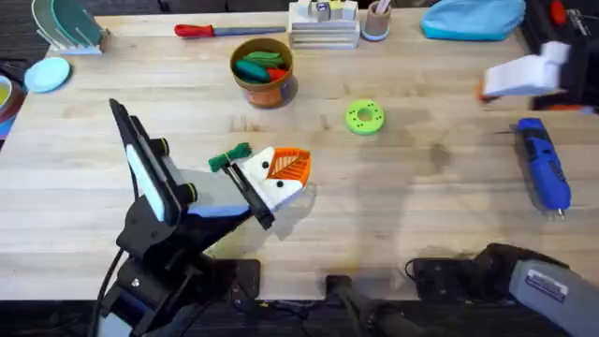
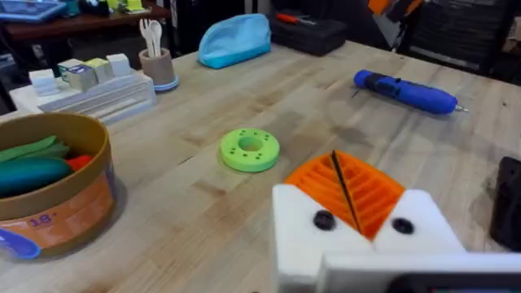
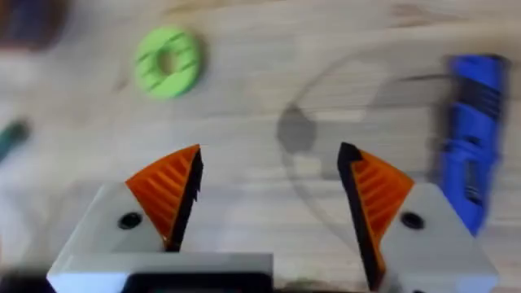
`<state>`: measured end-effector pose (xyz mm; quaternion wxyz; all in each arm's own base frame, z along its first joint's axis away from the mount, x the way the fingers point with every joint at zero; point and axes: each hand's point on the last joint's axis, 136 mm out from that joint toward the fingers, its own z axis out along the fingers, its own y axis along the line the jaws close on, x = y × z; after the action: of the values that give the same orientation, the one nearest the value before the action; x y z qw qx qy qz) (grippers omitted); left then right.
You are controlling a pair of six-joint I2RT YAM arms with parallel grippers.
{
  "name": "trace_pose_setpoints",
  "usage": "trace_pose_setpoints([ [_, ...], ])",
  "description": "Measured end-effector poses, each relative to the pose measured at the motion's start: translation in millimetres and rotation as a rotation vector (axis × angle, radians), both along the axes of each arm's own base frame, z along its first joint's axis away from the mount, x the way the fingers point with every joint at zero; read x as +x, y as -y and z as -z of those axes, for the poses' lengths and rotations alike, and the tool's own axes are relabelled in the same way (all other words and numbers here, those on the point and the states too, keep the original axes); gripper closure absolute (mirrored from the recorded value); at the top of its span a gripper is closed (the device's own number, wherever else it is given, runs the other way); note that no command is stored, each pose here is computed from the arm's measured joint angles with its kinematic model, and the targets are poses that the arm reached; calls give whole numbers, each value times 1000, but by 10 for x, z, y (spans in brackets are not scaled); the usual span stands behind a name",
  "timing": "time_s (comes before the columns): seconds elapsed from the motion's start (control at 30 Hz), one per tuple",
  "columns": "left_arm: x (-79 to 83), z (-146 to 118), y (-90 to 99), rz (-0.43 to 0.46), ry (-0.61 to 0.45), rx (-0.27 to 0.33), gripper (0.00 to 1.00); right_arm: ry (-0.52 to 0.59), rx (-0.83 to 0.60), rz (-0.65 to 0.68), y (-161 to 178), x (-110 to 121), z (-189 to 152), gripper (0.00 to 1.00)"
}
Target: Pick up the gripper from the table and insert it into the empty holder that is missing its gripper. Then pick up a screw, insert it into the mounting hole, and use the screwdriver to tighten it. Finally, clean up the table by picking up the vegetable and placing it into the bucket.
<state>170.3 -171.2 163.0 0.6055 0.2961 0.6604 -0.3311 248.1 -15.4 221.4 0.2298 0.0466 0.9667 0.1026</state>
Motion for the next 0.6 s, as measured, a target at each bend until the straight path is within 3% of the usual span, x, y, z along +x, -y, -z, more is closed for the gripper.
trace_pose_setpoints([
  [0.1, 0, 0, 0, 0, 0, 0, 996, -4, -35, 196, 522, 86, 120, 30],
  [0.23, 0, -1, 0, 0, 0, 0, 996, -27, -57, 334, 987, 143, 265, 31],
  [0.43, 0, 0, 0, 0, 0, 0, 996, -143, -104, 261, 1189, 122, 588, 31],
  [0.6, 0, 0, 0, 0, 0, 0, 996, -257, -228, 176, 1421, 78, 846, 30],
])
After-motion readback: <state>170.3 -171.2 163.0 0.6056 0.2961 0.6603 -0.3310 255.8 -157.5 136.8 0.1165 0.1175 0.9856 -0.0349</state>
